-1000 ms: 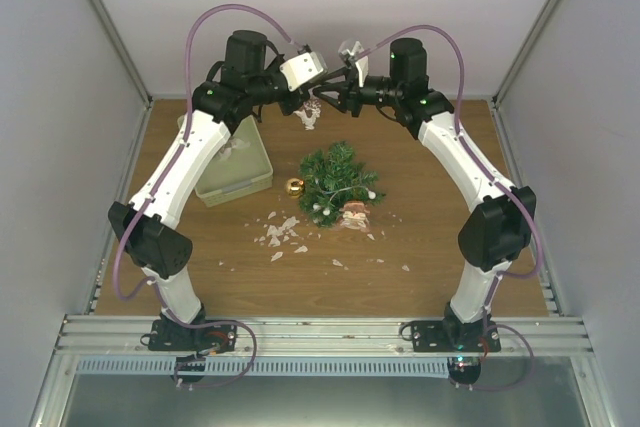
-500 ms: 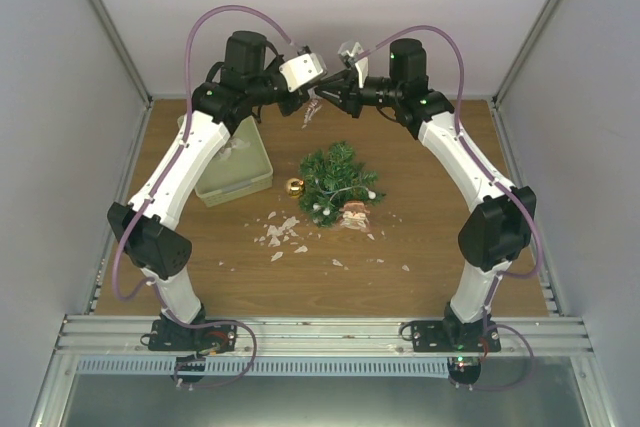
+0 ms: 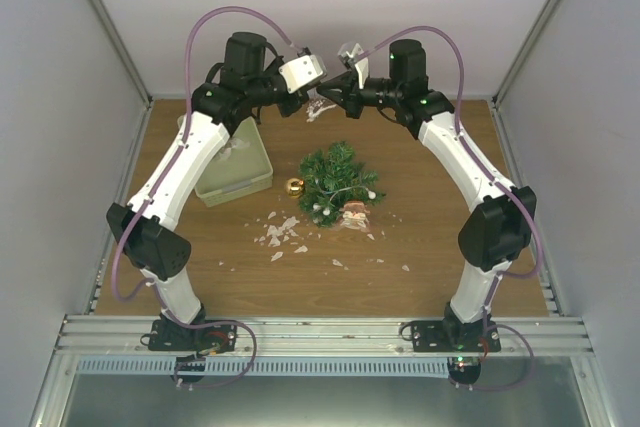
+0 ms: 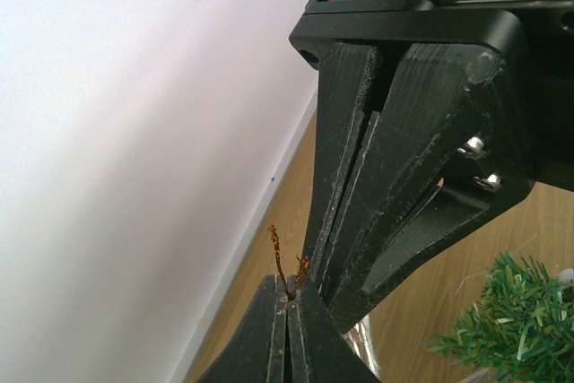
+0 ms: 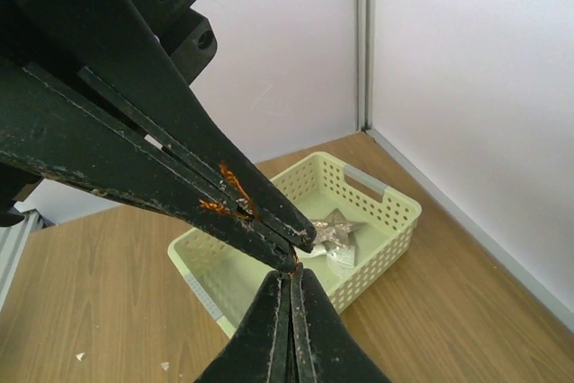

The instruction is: Decorate the small christmas tree

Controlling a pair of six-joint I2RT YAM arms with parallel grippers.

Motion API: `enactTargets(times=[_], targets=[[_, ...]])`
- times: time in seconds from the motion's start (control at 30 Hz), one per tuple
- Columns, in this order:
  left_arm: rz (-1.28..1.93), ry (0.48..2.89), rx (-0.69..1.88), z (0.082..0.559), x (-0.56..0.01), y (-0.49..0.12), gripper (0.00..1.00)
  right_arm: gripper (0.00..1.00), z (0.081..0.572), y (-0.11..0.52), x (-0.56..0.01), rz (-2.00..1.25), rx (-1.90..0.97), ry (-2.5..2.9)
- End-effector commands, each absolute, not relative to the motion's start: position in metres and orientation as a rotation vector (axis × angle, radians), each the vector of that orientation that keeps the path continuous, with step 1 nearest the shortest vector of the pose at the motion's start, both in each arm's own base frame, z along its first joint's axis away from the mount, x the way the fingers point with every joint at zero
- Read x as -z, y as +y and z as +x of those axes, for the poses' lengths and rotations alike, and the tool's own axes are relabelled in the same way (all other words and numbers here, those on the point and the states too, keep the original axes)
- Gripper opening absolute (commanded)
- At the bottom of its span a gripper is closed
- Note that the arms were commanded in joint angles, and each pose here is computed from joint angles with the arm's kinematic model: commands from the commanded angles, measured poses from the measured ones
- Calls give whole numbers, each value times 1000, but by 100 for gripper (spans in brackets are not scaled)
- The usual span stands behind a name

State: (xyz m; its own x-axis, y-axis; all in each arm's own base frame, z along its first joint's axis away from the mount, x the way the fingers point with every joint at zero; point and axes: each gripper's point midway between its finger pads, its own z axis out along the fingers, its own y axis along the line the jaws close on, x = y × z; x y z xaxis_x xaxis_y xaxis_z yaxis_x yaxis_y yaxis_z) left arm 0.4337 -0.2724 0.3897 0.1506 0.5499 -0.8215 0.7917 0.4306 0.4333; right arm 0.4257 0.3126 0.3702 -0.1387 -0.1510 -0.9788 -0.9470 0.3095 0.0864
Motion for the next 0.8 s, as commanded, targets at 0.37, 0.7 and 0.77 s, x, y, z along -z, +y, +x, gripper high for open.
enactTargets(times=[0.37, 0.7, 0.77], targets=[[1222, 1482, 199, 428, -404, -259, 0, 1, 416, 307, -373, -1076, -935, 1568], [1294, 1507, 163, 417, -384, -252, 0, 0, 405, 281, -371, -1060, -786, 1659], [1301, 1514, 170, 413, -380, -251, 0, 1, 399, 276, -371, -1056, -775, 1673]])
